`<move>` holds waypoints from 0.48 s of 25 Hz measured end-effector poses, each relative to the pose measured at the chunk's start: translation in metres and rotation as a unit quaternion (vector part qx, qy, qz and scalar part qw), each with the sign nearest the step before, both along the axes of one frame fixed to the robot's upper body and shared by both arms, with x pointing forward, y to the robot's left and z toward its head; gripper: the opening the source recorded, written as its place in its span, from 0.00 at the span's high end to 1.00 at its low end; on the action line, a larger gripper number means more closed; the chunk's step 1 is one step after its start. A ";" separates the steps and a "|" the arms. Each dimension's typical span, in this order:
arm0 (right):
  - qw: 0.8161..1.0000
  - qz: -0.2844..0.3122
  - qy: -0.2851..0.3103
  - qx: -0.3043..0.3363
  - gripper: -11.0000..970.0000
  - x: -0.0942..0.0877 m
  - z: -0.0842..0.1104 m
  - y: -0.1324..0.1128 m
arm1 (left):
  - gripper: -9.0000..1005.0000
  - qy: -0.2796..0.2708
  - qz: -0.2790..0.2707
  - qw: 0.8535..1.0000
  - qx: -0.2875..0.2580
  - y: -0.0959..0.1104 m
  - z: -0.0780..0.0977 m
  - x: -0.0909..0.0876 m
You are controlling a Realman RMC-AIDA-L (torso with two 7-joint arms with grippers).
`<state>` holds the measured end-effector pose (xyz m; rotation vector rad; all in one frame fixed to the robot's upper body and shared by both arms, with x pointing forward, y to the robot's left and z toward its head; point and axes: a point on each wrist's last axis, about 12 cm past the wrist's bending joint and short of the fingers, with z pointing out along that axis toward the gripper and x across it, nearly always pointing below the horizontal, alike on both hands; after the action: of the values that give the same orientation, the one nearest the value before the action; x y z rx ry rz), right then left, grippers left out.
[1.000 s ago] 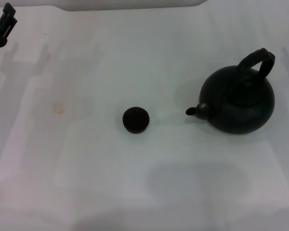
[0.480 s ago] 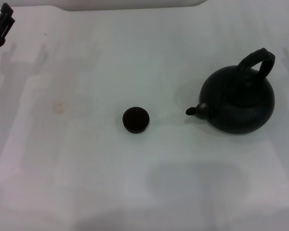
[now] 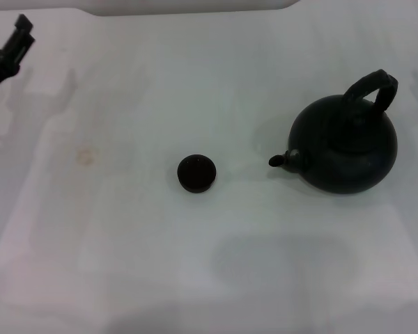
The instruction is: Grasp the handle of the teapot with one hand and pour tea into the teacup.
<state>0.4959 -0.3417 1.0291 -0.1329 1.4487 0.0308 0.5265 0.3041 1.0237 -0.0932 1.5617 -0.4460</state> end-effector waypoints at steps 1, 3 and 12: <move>1.000 0.000 0.000 0.000 0.10 0.000 0.000 0.000 | 0.13 0.001 -0.003 1.000 0.001 -0.001 0.000 0.000; 1.000 0.000 0.001 0.000 0.10 0.001 0.000 0.000 | 0.13 0.003 -0.007 1.000 0.005 -0.003 -0.001 0.000; 1.000 -0.007 -0.006 0.010 0.10 0.002 0.003 0.000 | 0.13 0.000 -0.015 1.000 0.006 -0.006 0.001 0.004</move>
<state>0.4983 -0.3417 1.0316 -0.1069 1.4367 0.0337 0.5308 0.2980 1.0251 -0.0601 1.5671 -0.4612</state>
